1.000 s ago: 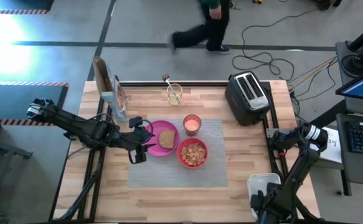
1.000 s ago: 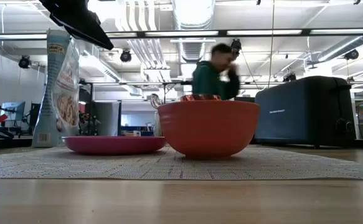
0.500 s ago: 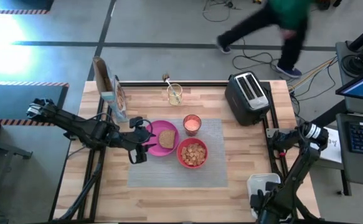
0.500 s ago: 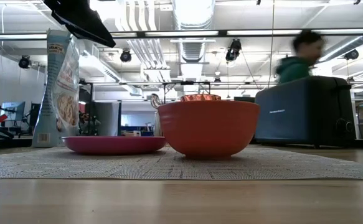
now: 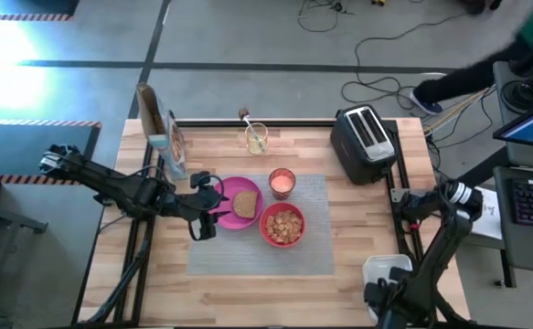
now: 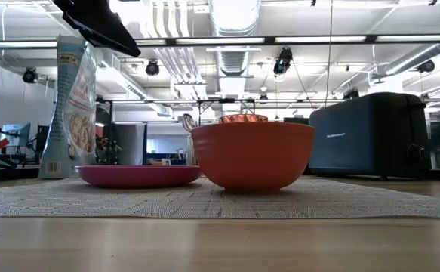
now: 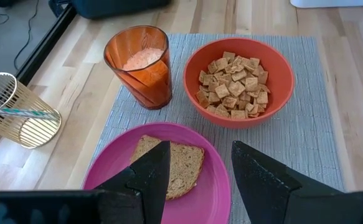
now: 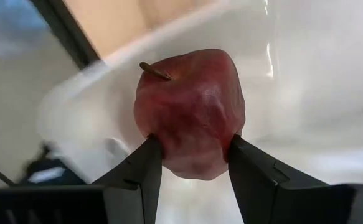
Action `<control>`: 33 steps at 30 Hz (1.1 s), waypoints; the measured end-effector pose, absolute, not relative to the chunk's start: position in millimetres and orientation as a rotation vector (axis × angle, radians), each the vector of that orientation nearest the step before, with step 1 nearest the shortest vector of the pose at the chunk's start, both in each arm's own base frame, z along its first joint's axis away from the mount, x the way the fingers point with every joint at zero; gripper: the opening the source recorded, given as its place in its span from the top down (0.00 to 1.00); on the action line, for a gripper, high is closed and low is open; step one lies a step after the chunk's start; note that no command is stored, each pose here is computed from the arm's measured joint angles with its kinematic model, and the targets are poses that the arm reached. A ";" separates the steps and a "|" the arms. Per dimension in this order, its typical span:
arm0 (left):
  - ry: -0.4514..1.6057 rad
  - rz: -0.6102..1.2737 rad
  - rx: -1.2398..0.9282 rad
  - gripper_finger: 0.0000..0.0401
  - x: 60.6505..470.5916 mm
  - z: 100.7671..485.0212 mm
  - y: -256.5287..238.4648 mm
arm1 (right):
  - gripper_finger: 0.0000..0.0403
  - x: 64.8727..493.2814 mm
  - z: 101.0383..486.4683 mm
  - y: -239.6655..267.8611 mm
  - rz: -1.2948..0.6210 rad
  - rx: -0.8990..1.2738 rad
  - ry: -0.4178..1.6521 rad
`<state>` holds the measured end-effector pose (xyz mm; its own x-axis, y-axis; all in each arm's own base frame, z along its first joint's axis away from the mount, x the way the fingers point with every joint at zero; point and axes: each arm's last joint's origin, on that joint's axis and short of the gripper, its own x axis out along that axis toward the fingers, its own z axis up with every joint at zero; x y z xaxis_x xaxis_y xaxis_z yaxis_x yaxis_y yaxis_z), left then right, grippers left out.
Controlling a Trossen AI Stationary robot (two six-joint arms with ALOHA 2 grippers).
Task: Arrange a breakfast setting
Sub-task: Put the red apple on the grey table mat to the top right of the orange bowl
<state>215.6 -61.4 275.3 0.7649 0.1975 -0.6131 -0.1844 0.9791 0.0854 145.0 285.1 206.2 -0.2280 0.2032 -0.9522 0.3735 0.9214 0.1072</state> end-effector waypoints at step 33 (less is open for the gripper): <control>0.677 0.194 -0.004 0.61 215.3 274.8 -61.9 | 0.66 157.2 272.9 247.9 -0.561 0.048 0.901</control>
<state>215.3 -61.9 274.8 0.7622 0.1773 -0.6226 -0.1796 0.9819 0.0596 157.2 247.9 272.9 0.4880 -0.4412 -0.7531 0.4809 0.8560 -0.1898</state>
